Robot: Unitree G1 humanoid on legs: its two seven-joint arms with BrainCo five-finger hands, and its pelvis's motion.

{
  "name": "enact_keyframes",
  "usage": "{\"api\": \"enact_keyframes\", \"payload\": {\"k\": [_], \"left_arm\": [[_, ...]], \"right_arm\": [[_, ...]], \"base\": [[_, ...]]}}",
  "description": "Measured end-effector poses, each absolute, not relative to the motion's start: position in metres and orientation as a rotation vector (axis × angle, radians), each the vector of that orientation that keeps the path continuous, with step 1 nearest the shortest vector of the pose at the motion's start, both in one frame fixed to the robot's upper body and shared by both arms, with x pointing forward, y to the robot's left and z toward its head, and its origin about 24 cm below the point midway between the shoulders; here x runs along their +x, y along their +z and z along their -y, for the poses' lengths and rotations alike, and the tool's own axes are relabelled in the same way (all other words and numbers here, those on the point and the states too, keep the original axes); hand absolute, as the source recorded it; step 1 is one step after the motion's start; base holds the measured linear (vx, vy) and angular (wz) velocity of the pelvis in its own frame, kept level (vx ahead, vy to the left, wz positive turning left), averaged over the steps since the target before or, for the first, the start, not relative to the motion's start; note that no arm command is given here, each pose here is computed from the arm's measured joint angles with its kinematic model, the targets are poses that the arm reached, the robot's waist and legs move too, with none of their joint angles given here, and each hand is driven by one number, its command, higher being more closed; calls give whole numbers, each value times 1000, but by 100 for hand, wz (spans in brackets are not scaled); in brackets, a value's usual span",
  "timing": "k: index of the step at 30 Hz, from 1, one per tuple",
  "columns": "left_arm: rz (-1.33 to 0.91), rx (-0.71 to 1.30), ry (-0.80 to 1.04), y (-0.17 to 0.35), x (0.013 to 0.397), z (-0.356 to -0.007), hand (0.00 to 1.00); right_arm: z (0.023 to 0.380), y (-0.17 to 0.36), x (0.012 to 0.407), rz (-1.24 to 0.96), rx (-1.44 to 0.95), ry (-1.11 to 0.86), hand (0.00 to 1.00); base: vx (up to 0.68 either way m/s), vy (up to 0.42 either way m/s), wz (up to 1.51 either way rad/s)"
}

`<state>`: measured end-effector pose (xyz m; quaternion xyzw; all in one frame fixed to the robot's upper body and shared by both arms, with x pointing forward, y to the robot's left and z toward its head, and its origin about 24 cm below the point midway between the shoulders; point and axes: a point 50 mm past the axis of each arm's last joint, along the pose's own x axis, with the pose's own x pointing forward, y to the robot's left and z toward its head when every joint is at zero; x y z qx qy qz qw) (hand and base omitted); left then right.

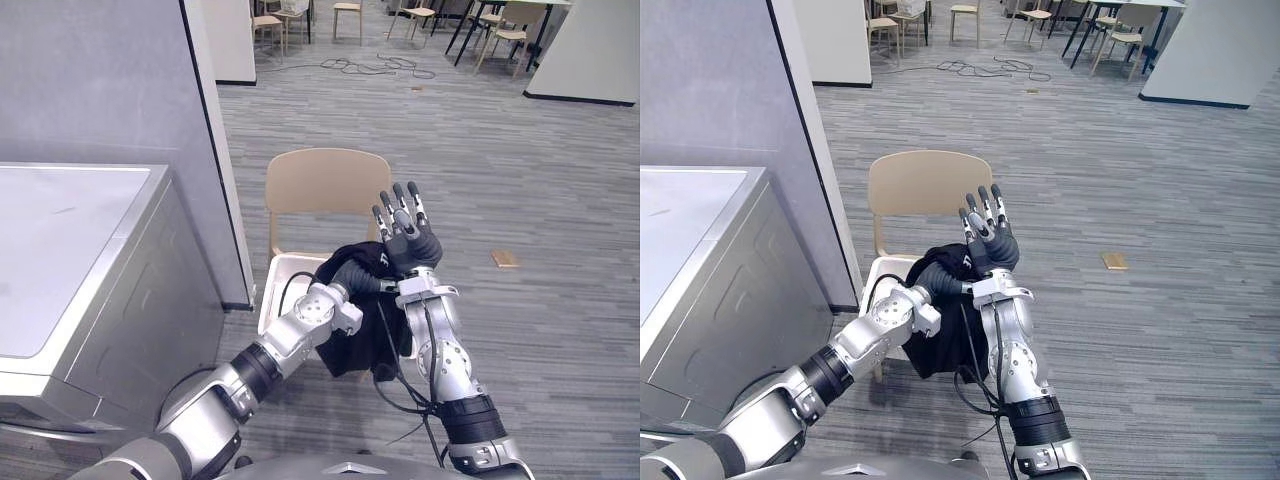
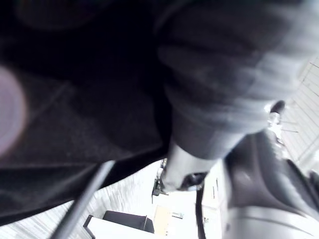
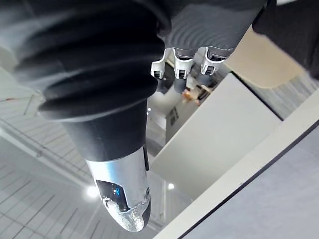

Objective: Pick up the laundry basket with both hands and put the clothes into the washing machine.

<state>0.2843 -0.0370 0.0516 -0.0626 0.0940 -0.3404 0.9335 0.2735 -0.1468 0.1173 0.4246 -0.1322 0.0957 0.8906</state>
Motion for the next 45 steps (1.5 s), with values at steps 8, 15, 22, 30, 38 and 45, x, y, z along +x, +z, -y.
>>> {"api": "enact_keyframes", "payload": {"k": [8, 15, 22, 30, 38, 45], "left_arm": [[-237, -96, -606, 46, 302, 31, 0], [-277, -104, -584, 38, 305, 31, 0], [-302, -130, -585, 34, 306, 30, 0], [-295, -155, -608, 36, 306, 30, 0], [-245, -337, -579, 40, 288, 22, 0], [-186, -365, -110, 22, 296, -112, 0]], "right_arm": [[147, 127, 278, 314, 900, 212, 0], [147, 128, 279, 315, 913, 218, 0], [148, 127, 278, 311, 915, 213, 0], [155, 121, 274, 304, 916, 181, 0], [160, 123, 259, 331, 931, 174, 0], [224, 122, 222, 464, 836, -67, 0]], "base": [[-13, -2, -1], [-16, -4, -5], [-11, -3, -3], [0, 0, 0], [0, 0, 0], [-2, -2, 0]]}}
